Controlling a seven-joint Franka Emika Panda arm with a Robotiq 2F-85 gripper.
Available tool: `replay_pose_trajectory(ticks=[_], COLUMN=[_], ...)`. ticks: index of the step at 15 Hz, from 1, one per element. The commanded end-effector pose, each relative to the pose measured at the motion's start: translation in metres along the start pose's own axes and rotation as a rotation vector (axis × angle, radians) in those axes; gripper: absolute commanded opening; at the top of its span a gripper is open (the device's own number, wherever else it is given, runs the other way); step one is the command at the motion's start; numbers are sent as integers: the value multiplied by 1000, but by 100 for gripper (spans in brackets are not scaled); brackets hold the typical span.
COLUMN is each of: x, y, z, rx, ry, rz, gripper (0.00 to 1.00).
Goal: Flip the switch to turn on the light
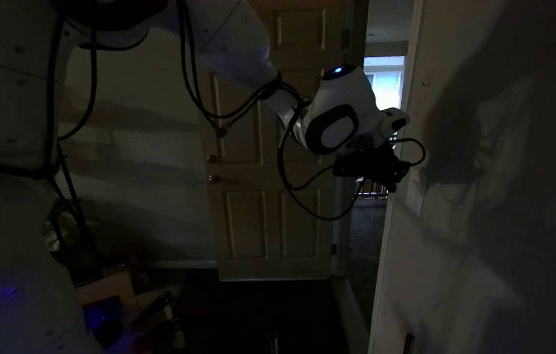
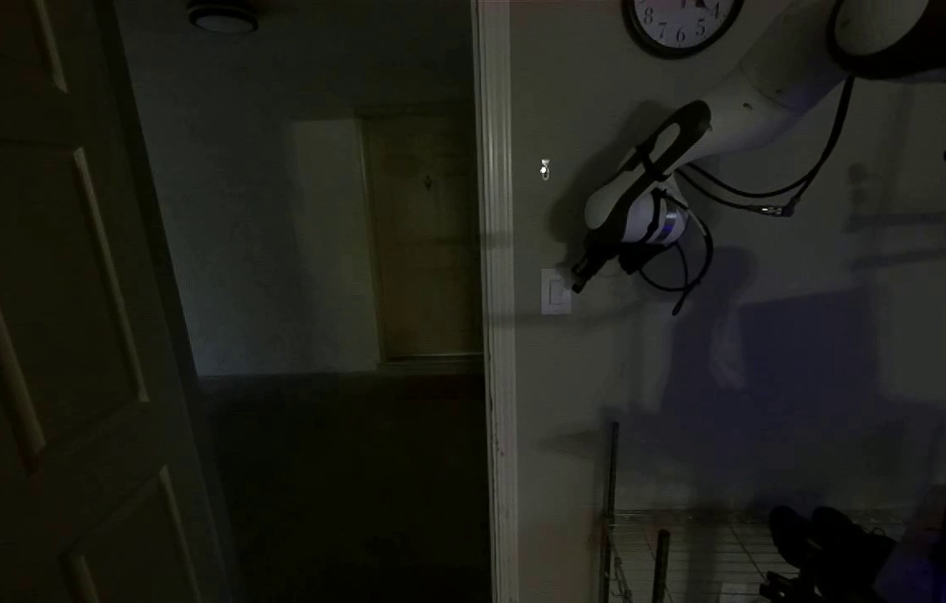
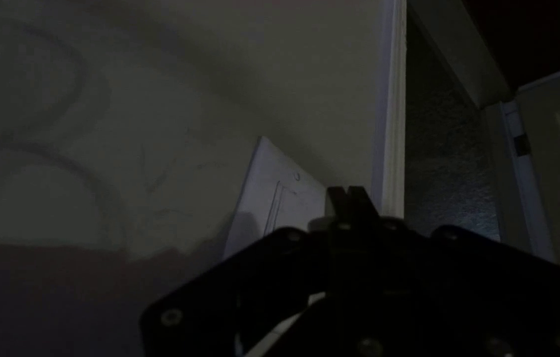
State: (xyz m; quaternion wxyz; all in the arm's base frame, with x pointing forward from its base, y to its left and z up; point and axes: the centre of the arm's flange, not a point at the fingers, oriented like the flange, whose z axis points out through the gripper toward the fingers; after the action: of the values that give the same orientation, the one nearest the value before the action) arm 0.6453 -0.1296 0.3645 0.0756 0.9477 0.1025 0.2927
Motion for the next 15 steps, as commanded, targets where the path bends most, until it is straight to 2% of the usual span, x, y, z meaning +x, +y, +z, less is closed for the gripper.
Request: replay_pose_trajectory(ticks=[1, 15], x=[10, 45], y=[11, 28], z=[14, 47], rx=[2, -31], ry=[26, 49], rz=[-1, 10], gripper=[6, 6])
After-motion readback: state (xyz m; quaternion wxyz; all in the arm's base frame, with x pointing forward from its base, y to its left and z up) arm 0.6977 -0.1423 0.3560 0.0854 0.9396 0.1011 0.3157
